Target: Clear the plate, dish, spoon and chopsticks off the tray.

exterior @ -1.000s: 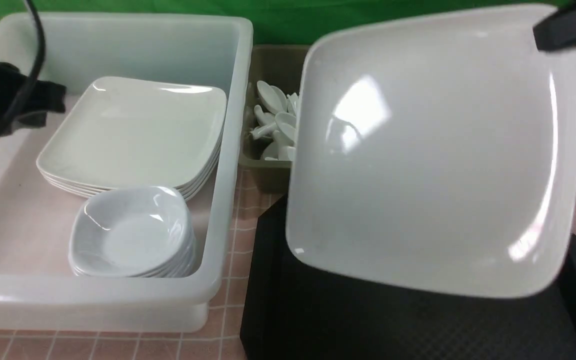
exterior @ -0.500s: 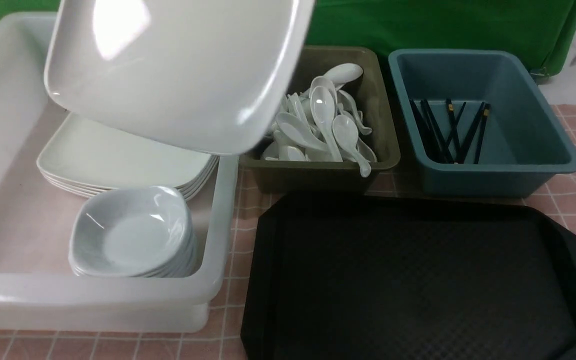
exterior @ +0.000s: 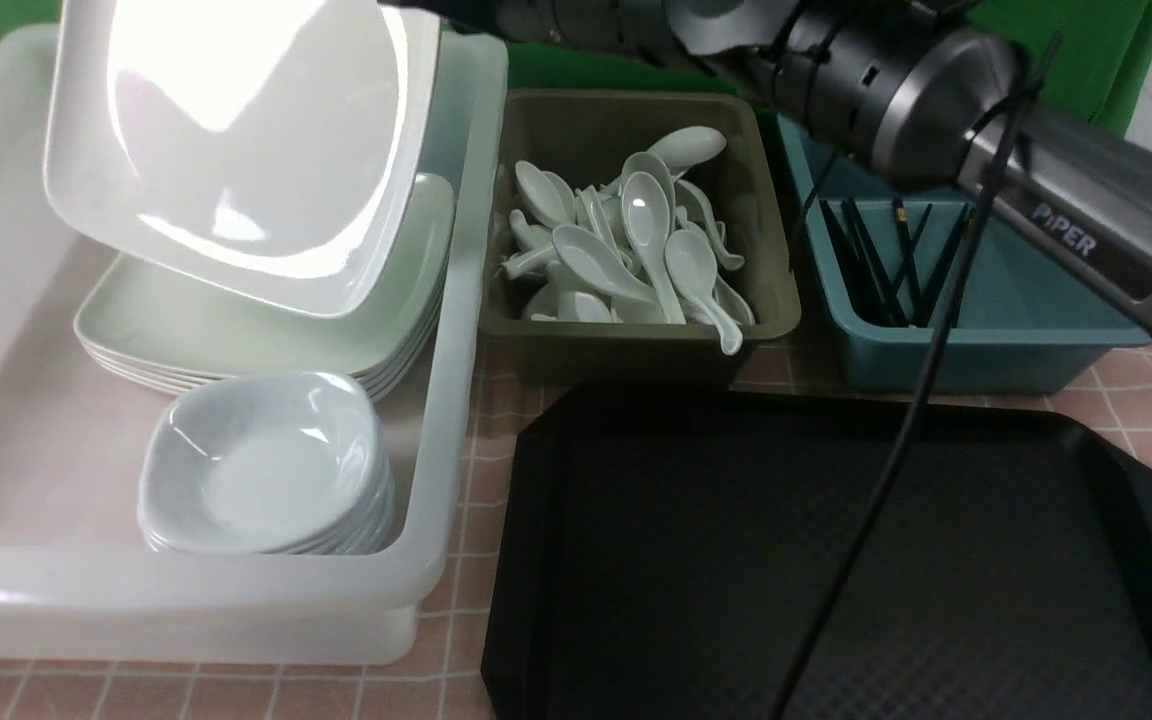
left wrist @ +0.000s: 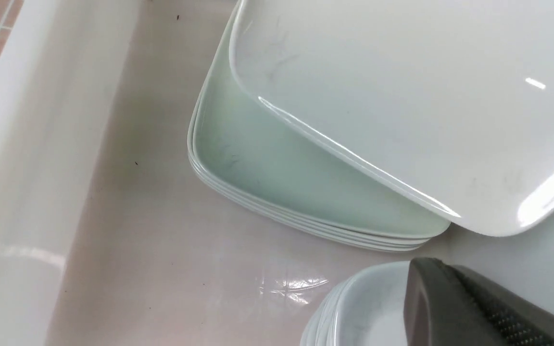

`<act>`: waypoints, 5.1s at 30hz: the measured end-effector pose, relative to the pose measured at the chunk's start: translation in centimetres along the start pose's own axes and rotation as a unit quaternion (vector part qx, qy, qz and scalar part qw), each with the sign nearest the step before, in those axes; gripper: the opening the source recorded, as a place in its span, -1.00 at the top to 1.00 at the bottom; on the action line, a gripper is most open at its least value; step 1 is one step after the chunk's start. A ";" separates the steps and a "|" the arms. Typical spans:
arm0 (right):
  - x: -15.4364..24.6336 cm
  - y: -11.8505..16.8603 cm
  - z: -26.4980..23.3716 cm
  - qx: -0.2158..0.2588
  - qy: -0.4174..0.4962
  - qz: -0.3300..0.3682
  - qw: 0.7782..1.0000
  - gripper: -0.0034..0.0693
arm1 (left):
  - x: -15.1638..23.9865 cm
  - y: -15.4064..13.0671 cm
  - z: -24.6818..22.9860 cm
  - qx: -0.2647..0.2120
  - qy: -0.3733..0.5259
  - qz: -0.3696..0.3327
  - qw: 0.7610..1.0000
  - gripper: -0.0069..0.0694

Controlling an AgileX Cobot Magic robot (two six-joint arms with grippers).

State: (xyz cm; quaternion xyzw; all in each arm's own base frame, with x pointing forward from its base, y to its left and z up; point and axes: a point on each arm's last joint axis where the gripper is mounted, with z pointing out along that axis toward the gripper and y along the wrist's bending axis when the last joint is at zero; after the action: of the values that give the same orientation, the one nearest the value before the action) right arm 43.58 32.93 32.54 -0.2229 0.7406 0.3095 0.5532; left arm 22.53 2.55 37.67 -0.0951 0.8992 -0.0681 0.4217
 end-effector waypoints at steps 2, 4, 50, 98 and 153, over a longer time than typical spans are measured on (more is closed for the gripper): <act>1.4 -0.2 0.9 0.003 0.011 -0.022 1.000 0.70 | 0.0 0.0 0.0 0.000 0.000 0.001 1.000 0.82; 2.0 0.0 1.3 0.003 0.015 -0.048 0.999 0.70 | 0.0 0.0 0.0 0.000 0.000 0.006 1.000 0.82; -4.6 2.0 -5.8 -0.038 0.082 -0.139 0.986 0.79 | 0.1 0.0 0.0 0.002 0.004 0.023 1.000 0.82; 14.5 3.3 -49.2 0.242 -0.289 -0.060 0.924 0.48 | 18.1 -2.8 -6.7 0.251 -0.164 0.167 0.939 0.82; 14.8 3.2 -49.0 0.245 -0.273 -0.056 0.929 0.25 | 25.0 3.2 -1.2 -0.002 -0.275 0.131 0.952 0.81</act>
State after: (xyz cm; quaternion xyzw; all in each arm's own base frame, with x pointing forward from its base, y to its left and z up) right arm 3.72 0.83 28.70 -0.0284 0.6002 0.1362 0.7876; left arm 5.59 0.01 19.18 0.0074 0.7528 0.0188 0.6579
